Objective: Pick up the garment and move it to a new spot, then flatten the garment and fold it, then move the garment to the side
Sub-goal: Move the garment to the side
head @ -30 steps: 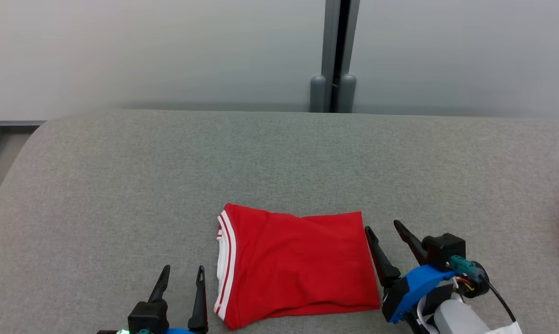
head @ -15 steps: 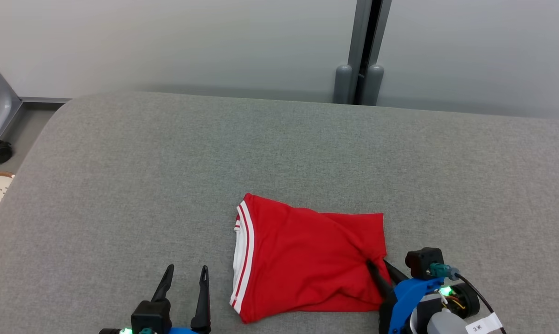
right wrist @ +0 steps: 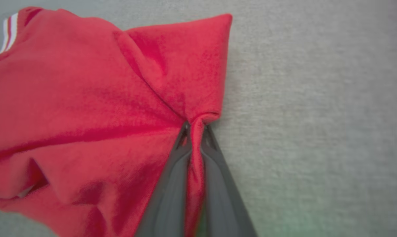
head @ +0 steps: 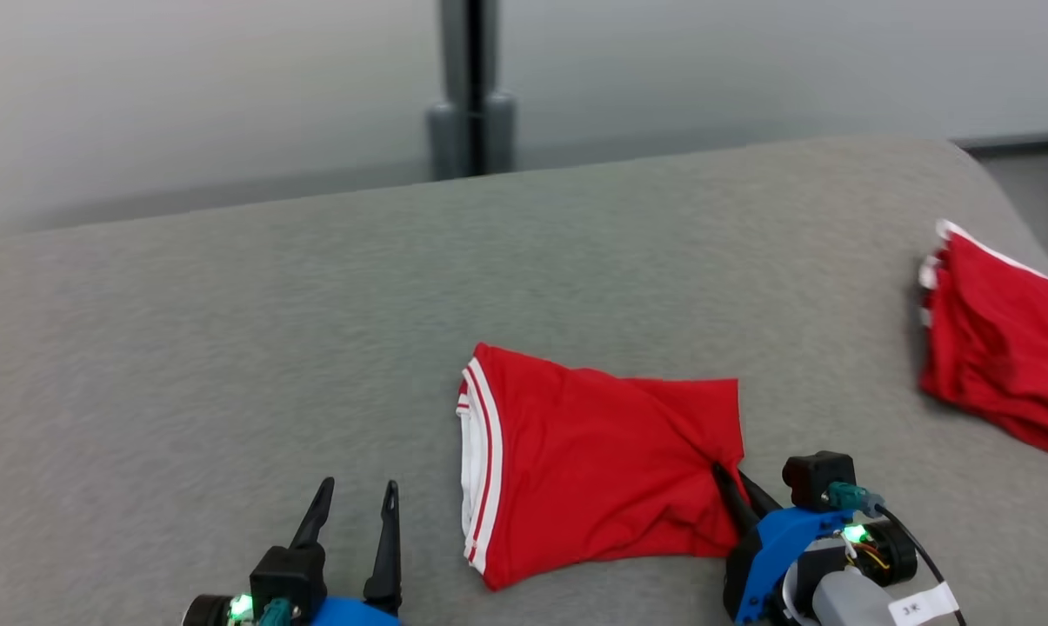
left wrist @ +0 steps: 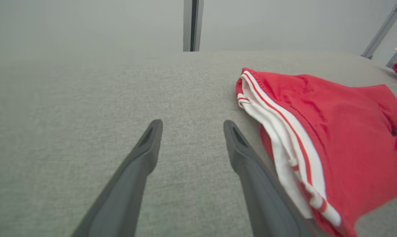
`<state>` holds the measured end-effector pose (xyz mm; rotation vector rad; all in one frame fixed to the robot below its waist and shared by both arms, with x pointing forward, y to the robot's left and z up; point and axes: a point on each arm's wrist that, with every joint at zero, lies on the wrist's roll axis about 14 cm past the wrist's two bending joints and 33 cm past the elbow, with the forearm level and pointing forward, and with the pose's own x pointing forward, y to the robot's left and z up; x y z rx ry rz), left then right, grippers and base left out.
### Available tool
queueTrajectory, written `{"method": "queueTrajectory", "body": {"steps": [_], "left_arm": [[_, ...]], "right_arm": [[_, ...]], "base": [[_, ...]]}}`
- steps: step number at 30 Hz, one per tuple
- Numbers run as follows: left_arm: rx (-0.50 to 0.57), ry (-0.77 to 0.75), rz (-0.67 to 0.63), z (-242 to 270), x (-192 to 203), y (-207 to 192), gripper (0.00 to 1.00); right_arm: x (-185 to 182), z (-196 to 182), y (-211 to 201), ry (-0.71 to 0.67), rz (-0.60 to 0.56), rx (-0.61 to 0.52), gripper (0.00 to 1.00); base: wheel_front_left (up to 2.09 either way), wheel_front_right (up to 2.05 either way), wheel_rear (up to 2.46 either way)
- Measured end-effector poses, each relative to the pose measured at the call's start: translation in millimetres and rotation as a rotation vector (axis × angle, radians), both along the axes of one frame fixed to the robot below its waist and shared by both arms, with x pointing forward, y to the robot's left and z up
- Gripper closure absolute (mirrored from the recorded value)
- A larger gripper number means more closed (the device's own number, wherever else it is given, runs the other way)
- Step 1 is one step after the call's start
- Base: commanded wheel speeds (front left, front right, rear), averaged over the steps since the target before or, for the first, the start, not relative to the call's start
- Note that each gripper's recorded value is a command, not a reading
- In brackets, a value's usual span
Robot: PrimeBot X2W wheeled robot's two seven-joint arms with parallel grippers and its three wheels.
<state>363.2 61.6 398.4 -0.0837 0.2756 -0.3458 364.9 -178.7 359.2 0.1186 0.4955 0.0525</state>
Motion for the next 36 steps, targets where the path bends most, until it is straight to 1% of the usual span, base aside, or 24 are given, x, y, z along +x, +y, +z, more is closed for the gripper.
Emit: {"method": "queueTrajectory", "body": {"steps": [5, 9, 14, 17, 19, 21, 25, 28, 31, 34, 36], "left_arm": [[-0.035, -0.014, -0.157, 4, 12, -55, 0.0], [-0.054, -0.018, -0.274, 6, 11, -93, 0.0], [-0.063, -0.029, -0.39, 9, 7, -128, 0.0], [-0.062, -0.027, -0.43, 8, 2, -138, 0.0], [-0.062, -0.024, -0.443, 7, 0, -141, 0.0], [-0.06, -0.019, -0.45, 5, 0, -142, 0.0], [-0.048, -0.007, -0.437, -2, 1, -135, 0.0], [-0.035, 0.003, -0.416, -7, 3, -126, 0.0], [-0.027, 0.009, -0.397, -10, 4, -117, 0.0], [-0.024, 0.016, -0.366, -13, 7, -107, 0.0], [-0.02, 0.02, -0.348, -15, 9, -100, 0.0]], "right_arm": [[-28, 0, -51, 0.007, -0.156, -0.028, 1.0], [-58, -2, -84, 0.023, -0.264, -0.05, 1.0], [-85, 0, -108, 0.025, -0.361, -0.064, 1.0], [-94, 1, -116, 0.022, -0.394, -0.067, 1.0], [-93, 3, -117, 0.018, -0.393, -0.075, 1.0], [-85, 9, -120, -0.002, -0.393, -0.08, 1.0], [-45, 47, -138, -0.118, -0.383, -0.115, 1.0], [-20, 82, -166, -0.192, -0.375, -0.191, 1.0], [-7, 110, -199, -0.223, -0.395, -0.264, 1.0], [-12, 130, -247, -0.217, -0.481, -0.326, 1.0], [-20, 135, -272, -0.19, -0.523, -0.369, 1.0]], "base": [[0.0, 0.0, 0.0], [0.0, 0.0, 0.0], [0.0, 0.0, 0.0], [0.0, 0.0, 0.0], [0.0, 0.0, 0.0], [0.0, 0.0, 0.0], [0.0, 0.0, 0.0], [0.0, 0.0, 0.0], [0.0, 0.0, 0.0], [0.0, 0.0, 0.0], [0.0, 0.0, 0.0]]}}
